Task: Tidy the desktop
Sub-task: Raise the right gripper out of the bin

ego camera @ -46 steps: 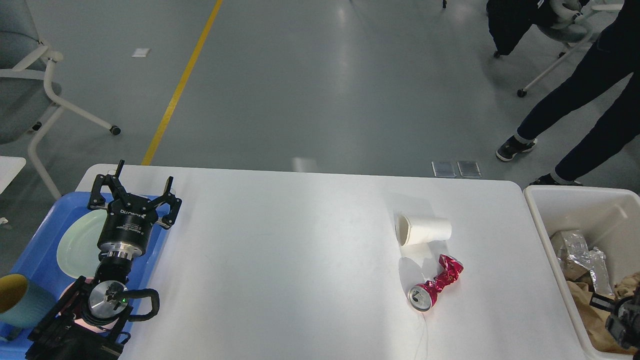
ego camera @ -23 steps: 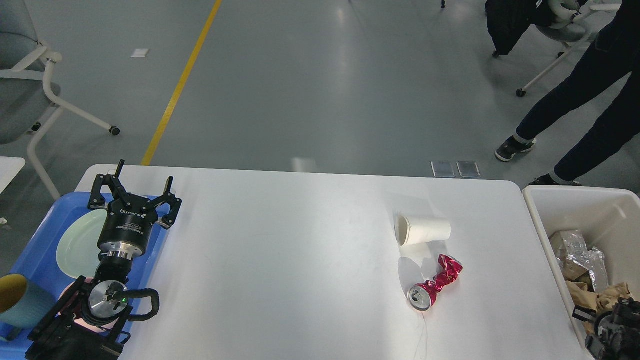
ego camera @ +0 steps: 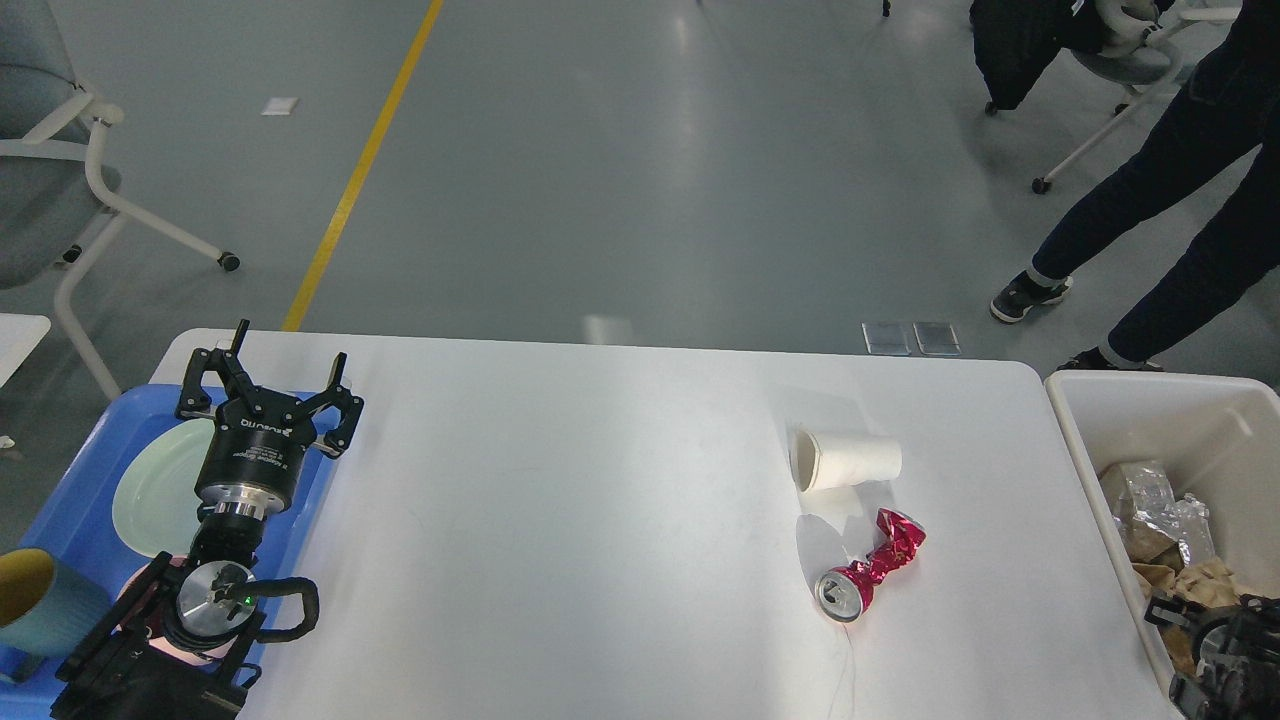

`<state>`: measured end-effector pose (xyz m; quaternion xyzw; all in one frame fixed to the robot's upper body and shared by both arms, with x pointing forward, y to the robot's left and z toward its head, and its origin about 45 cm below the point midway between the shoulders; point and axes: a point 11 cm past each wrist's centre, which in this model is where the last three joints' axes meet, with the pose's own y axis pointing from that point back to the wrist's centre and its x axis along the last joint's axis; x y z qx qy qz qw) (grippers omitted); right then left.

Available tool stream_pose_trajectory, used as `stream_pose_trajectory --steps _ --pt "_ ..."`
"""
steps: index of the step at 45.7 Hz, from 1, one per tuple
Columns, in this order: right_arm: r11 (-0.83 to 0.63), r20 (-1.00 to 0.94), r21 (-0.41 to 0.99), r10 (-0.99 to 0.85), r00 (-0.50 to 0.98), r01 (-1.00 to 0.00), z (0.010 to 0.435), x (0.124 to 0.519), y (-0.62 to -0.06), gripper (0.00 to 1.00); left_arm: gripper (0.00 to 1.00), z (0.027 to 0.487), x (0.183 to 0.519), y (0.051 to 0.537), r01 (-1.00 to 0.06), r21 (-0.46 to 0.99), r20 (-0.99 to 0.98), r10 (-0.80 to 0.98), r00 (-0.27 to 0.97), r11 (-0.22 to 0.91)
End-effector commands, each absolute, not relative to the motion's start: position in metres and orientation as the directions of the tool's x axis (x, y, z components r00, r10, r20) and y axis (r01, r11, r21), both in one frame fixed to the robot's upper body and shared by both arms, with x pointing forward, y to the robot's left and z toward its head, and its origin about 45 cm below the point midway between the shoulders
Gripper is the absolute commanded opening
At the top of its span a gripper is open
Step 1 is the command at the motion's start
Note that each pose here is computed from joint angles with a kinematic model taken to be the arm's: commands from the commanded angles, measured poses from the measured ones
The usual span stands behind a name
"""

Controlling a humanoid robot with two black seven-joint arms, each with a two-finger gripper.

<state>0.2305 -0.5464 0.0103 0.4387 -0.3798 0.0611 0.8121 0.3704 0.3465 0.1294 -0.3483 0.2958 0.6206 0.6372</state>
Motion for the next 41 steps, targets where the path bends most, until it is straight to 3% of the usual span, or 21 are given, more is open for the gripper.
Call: stream_pose_trajectory --steps 1,15,22,31,37,41 --pt "0.611 0.674 0.662 -0.231 0.702 -0.434 0.012 0.232 -0.548 1.0 0.96 0.129 0.37 0.346 -0.997 -0.077 -0.809 0.585 0.055 -0.013" --pt "0.601 0.673 0.67 -0.245 0.698 -0.436 0.028 0.251 -0.552 1.0 0.96 0.129 0.37 0.346 -0.997 -0.077 -0.809 0.585 0.055 -0.013" --pt "0.568 0.606 0.74 -0.33 0.724 -0.36 0.084 0.275 -0.569 1.0 0.96 0.13 0.371 0.346 -0.997 -0.078 -0.809 0.585 0.056 -0.012" --pt "0.494 0.49 0.802 -0.222 0.843 -0.336 0.164 0.303 -0.543 1.0 0.96 0.13 0.371 0.346 -0.997 -0.078 -0.809 0.585 0.056 -0.012" --pt "0.467 0.347 0.852 -0.163 0.924 -0.237 0.224 0.33 -0.505 1.0 0.96 0.13 0.371 0.346 -0.997 -0.078 -0.81 0.584 0.056 -0.012" --pt "0.432 0.193 0.896 -0.167 0.967 -0.105 0.262 0.343 -0.474 1.0 0.96 0.129 0.37 0.346 -0.997 -0.076 -0.81 0.584 0.055 -0.012"
